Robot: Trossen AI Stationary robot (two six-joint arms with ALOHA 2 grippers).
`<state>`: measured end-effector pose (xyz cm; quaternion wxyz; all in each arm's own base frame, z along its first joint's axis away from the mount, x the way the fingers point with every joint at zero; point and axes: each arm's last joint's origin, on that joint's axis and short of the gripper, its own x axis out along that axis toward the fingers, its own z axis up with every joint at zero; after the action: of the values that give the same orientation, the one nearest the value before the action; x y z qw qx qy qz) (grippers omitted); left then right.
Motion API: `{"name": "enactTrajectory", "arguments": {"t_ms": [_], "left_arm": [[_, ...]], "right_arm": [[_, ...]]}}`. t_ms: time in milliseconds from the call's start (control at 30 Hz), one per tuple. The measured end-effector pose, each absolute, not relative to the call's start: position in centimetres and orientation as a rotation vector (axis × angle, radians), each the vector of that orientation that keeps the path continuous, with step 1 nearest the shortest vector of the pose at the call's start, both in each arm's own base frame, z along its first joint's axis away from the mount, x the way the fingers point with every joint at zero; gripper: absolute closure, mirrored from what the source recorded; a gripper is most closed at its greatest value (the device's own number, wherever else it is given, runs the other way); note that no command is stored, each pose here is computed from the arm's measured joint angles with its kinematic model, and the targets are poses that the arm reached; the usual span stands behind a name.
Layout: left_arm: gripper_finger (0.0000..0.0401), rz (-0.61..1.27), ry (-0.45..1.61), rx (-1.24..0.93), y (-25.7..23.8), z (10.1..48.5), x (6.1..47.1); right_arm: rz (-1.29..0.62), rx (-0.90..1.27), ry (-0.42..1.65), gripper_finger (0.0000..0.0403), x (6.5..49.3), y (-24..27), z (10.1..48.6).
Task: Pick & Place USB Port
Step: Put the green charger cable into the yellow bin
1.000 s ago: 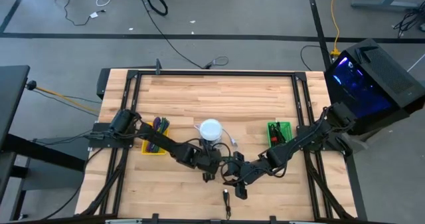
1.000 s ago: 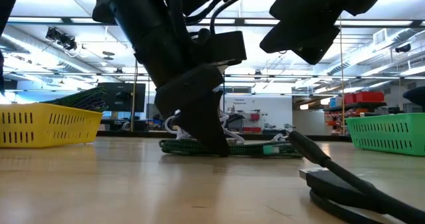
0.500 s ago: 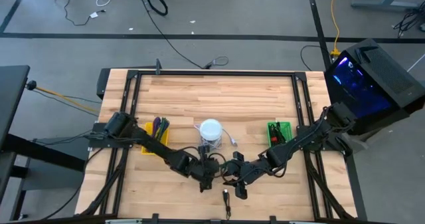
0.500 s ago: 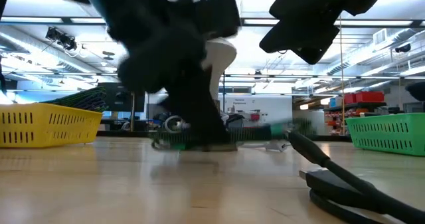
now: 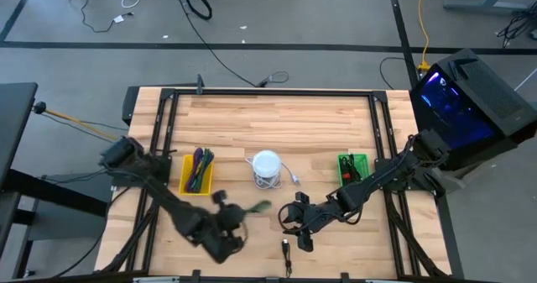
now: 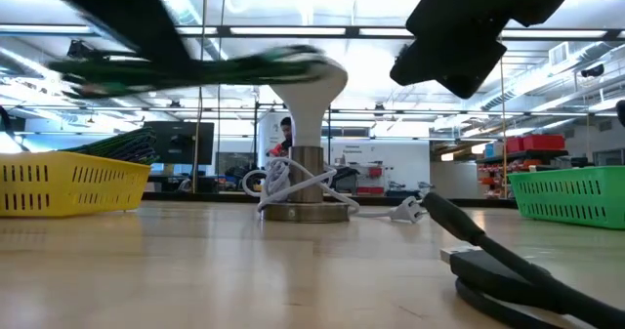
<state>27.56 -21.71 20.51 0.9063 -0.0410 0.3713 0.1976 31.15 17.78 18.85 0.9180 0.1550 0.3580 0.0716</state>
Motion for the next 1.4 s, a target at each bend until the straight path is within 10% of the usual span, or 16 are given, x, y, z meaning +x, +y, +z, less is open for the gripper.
{"name": "enactTrajectory", "arguments": {"t_ms": [500, 1400], "left_arm": [[0.038, 0.958, 0.62, -0.288, -21.4, 22.1, 16.4], [0.0381, 1.146, 0.648, -0.344, -13.4, 16.6, 14.5]], "right_arm": [[0.142, 0.324, 0.741, 0.024, 31.1, 17.8, 18.8], [0.147, 0.321, 0.739, 0.024, 31.0, 18.0, 18.8]]}}
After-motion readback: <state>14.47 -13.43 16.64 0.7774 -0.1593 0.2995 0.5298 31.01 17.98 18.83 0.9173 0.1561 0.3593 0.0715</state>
